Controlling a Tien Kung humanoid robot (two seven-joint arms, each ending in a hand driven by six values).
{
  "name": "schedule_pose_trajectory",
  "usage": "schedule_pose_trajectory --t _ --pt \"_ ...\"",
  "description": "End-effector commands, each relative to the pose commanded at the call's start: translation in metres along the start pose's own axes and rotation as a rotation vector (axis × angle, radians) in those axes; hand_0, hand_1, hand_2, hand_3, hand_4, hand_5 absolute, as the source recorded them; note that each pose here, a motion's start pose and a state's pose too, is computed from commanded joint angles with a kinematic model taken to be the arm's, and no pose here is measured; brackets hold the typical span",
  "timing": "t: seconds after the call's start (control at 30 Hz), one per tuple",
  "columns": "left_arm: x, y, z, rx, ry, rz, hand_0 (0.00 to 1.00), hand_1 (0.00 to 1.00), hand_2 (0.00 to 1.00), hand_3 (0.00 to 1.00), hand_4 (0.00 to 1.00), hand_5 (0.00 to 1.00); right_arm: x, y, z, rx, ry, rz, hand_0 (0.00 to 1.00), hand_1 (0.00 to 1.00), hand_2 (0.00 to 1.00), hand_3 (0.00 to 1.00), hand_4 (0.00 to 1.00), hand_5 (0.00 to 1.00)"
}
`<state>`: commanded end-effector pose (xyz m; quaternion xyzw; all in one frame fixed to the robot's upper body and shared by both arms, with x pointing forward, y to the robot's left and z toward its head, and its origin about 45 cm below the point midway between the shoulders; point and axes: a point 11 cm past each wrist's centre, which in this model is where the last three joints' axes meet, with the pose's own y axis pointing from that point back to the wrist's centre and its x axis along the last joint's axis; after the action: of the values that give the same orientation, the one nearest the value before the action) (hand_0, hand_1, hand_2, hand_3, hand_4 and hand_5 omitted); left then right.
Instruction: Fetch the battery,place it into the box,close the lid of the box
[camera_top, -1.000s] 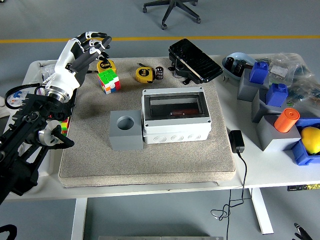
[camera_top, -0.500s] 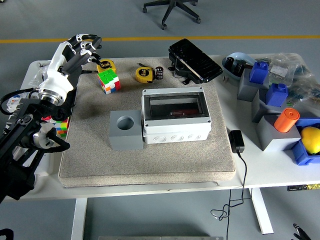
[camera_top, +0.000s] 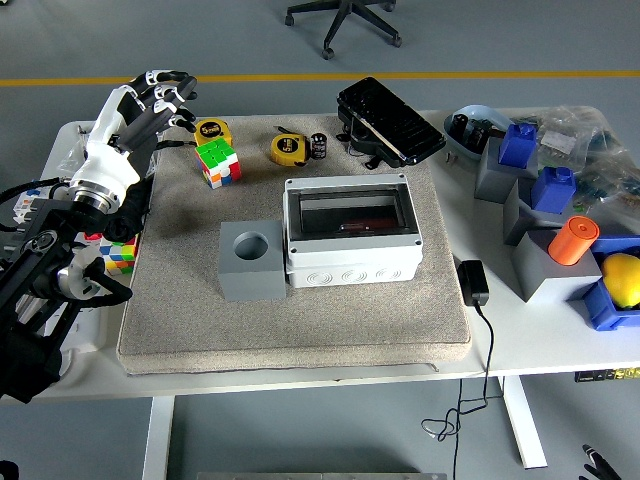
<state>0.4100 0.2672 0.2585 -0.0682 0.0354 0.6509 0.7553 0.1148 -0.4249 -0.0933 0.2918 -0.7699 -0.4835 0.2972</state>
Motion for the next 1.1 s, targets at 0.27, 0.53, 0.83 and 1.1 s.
schedule_pose_trajectory --t 0.27,0.53,0.83,1.1 --pt "-0.001 0.005 -0.007 0.022 -0.002 -0.006 0.266 0.325 0.461 0.513 0.931 0.298 0.007 -0.001 0.008 -0.024 0.004 0.008 0.659 0.638 0.636 0.535 0.878 0.433" --pt "-0.003 0.006 -0.009 0.029 0.007 -0.009 0.267 0.327 0.463 0.514 0.93 0.297 0.003 -0.001 0.017 -0.035 0.003 -0.006 0.659 0.639 0.636 0.537 0.88 0.437" --pt "-0.003 0.007 -0.01 0.035 0.011 -0.006 0.267 0.329 0.464 0.514 0.929 0.296 0.004 -0.001 0.014 -0.032 -0.001 -0.003 0.659 0.638 0.641 0.537 0.881 0.437" --pt "-0.005 0.007 -0.011 0.037 0.006 -0.012 0.267 0.331 0.464 0.514 0.929 0.296 0.002 -0.001 0.014 -0.029 -0.002 -0.007 0.66 0.639 0.642 0.537 0.882 0.438"
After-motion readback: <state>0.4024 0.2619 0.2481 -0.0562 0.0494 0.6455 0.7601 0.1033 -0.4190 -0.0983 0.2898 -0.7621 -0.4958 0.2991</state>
